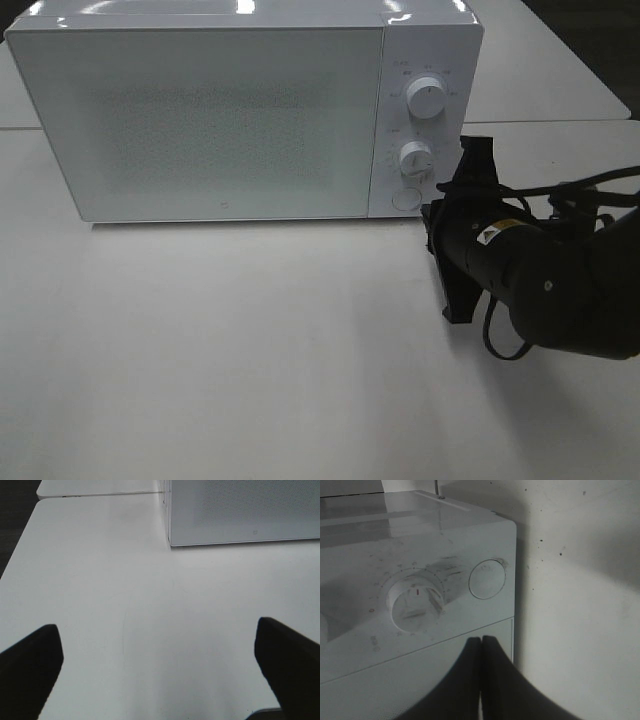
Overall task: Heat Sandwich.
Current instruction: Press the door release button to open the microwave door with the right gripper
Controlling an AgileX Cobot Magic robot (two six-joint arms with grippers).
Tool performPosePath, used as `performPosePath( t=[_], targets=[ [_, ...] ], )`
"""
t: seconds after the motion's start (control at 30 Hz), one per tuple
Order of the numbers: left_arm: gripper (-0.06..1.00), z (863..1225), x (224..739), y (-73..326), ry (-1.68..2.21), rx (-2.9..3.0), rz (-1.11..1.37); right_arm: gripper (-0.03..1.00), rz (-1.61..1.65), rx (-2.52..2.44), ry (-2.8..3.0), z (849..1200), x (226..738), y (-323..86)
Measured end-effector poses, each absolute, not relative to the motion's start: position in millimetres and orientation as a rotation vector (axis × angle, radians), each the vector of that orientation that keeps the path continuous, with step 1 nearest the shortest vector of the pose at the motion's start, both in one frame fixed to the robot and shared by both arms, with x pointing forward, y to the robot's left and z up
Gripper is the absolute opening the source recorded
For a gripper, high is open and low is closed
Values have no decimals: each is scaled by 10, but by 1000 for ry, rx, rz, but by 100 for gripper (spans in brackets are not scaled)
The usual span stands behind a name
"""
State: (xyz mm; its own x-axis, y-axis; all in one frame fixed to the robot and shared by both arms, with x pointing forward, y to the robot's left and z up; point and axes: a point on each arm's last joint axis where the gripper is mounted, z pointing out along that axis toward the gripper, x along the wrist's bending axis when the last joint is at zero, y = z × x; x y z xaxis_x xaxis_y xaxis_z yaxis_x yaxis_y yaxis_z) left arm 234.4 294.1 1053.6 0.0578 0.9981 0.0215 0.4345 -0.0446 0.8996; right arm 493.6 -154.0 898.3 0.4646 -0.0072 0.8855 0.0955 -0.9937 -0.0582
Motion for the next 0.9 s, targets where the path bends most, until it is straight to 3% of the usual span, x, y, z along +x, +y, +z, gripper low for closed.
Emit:
performPosePath(
  t=[0.37, 0.9],
  targets=[
    [99, 10536, 2344, 2941, 1475, 1584, 947, 1, -1520, -2655, -131, 8713, 5209, -1423],
    [99, 10536, 2344, 2941, 1475, 1584, 947, 1, -1615, -2618, -93, 8617, 5564, -1377]
  ],
)
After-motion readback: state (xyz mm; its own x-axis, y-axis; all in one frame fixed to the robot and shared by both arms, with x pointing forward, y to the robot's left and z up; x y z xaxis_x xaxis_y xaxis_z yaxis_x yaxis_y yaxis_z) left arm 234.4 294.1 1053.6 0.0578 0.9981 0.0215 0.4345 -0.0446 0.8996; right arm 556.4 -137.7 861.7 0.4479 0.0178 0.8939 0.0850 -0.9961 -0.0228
